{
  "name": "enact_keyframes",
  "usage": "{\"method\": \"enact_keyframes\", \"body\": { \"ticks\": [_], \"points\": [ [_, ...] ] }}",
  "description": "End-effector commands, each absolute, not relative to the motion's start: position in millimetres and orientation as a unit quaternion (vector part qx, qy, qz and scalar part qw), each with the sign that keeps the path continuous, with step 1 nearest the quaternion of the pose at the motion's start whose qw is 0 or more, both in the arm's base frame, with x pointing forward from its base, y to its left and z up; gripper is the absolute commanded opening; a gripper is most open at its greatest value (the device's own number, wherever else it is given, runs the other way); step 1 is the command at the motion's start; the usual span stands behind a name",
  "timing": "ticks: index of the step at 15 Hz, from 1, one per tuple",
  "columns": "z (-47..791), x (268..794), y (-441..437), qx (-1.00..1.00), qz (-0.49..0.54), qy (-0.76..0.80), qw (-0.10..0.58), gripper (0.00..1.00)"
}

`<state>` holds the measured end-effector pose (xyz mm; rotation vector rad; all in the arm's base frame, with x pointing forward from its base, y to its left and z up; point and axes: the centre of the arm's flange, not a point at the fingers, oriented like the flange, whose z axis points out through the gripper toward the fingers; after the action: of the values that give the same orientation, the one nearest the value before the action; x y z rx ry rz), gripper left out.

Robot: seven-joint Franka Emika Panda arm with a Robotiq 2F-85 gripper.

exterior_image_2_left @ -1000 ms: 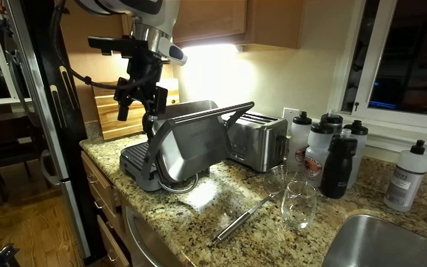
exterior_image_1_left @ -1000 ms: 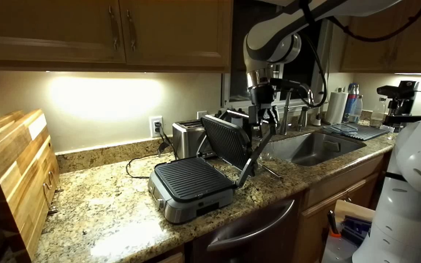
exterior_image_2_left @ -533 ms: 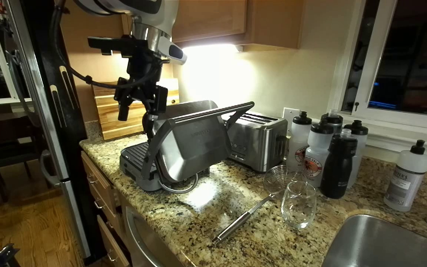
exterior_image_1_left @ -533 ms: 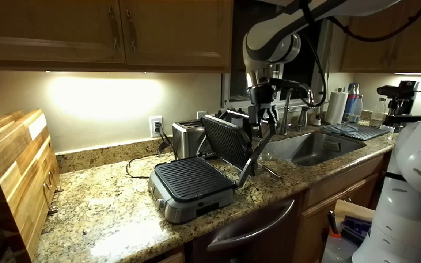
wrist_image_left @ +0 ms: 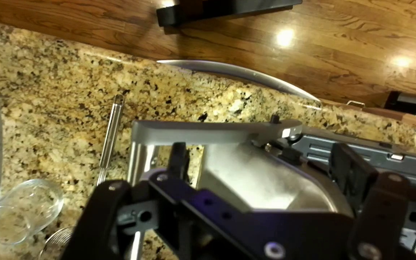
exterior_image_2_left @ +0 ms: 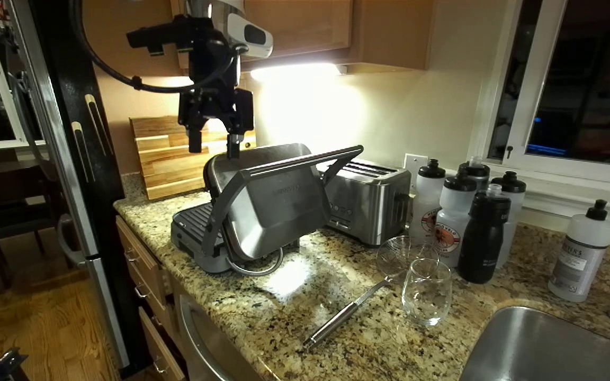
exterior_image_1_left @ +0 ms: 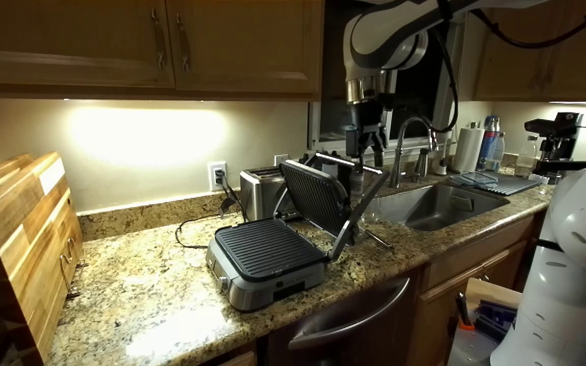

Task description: Close the grill sandwich maker

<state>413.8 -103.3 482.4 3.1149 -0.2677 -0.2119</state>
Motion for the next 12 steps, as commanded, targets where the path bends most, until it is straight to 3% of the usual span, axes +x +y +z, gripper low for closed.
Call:
{"method": "enact_keyframes", "body": {
  "ticks": [1,12],
  "points": [
    [505.4,402.4,-122.4,0.993,-0.018,-0.115,0.037,1.0],
    [490.1,447.0,-193.5,0.98,0.077,-0.177,0.049,1.0]
  ]
}}
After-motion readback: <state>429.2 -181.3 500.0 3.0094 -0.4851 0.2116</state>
